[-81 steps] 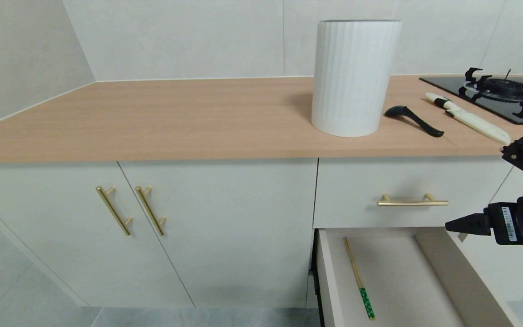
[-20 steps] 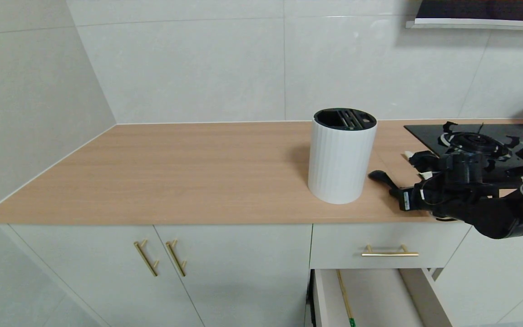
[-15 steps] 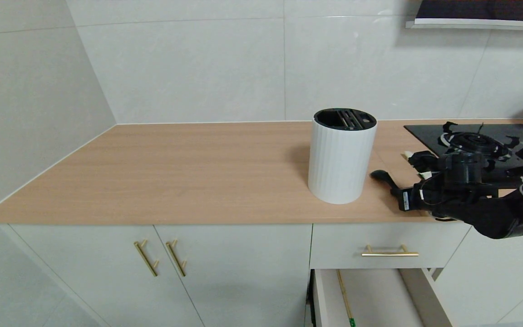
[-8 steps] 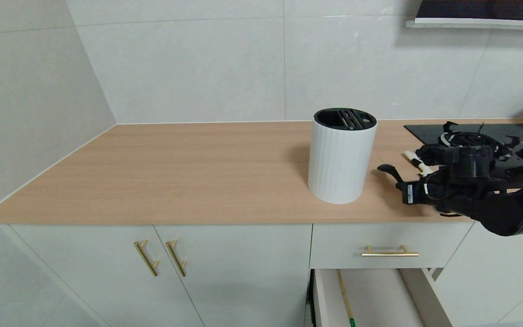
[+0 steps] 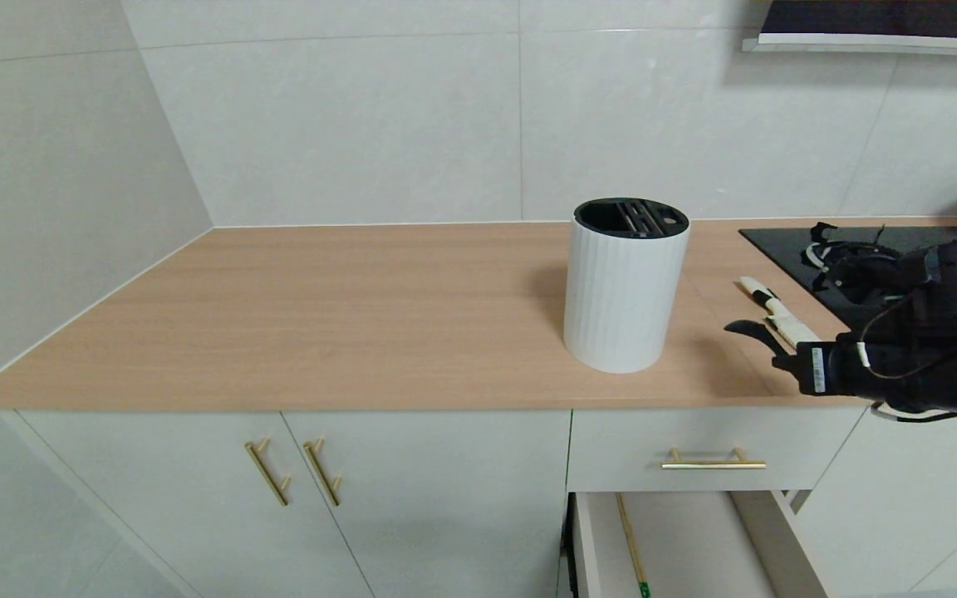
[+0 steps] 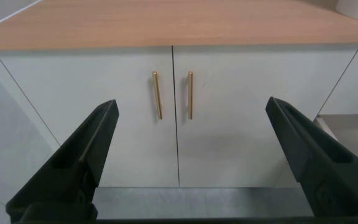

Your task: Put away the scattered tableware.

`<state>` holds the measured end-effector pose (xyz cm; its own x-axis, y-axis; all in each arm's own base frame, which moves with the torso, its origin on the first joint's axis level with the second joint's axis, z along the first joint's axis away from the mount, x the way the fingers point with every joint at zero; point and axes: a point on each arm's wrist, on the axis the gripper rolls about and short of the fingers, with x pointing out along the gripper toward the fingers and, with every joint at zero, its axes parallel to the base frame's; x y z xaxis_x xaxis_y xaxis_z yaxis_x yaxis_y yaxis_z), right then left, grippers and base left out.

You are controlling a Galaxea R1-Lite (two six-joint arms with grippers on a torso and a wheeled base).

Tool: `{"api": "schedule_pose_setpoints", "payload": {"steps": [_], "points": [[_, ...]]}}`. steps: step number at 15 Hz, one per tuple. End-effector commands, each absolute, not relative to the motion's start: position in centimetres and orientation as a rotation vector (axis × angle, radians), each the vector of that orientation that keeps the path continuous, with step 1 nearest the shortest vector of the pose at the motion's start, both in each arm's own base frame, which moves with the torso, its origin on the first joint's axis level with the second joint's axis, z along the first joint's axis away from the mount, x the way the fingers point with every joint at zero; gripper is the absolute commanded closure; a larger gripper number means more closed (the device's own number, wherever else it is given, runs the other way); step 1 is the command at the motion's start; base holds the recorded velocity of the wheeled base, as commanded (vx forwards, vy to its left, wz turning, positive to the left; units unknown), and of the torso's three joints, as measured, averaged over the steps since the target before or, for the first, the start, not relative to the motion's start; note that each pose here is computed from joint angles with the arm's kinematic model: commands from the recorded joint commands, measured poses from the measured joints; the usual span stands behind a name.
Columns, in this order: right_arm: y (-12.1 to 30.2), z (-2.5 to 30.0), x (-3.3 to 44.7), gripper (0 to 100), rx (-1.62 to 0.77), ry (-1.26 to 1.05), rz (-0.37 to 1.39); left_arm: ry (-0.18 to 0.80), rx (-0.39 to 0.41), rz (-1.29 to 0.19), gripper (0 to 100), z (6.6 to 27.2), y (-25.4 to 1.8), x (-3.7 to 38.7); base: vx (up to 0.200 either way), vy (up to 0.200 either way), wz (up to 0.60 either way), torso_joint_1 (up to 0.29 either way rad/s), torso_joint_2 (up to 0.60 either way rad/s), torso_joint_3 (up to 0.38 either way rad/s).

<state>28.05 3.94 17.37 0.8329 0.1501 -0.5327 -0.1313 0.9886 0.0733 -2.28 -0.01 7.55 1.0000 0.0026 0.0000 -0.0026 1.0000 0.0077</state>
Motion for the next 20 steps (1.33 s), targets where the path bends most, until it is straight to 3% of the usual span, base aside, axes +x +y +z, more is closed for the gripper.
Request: {"api": "schedule_pose_setpoints", "payload": {"steps": [1,4,9,20], "points": [[4.1,18.5,22.9,100,0.043,0.586,0.186,0.000,0.008,0.003,0,7.5,0.0,-2.3,0.000,0.000,0.00,0.000,0.00,0.000],[3.7,15.8,20.7,100,0.045,0.684,0.188,0.000,0.008,0.003,0,7.5,0.0,-2.3,0.000,0.000,0.00,0.000,0.00,0.000],[4.5,11.5,22.4,100,0.021,0.865,0.189,0.000,0.008,0.003,0,7.5,0.0,-2.3,0.000,0.000,0.00,0.000,0.00,0.000],[4.6,9.7,23.0,100,0.014,0.878,0.183,0.000,0.008,0.003,0,7.5,0.0,-2.3,0.000,0.000,0.00,-0.182,0.44,0.259]]}}
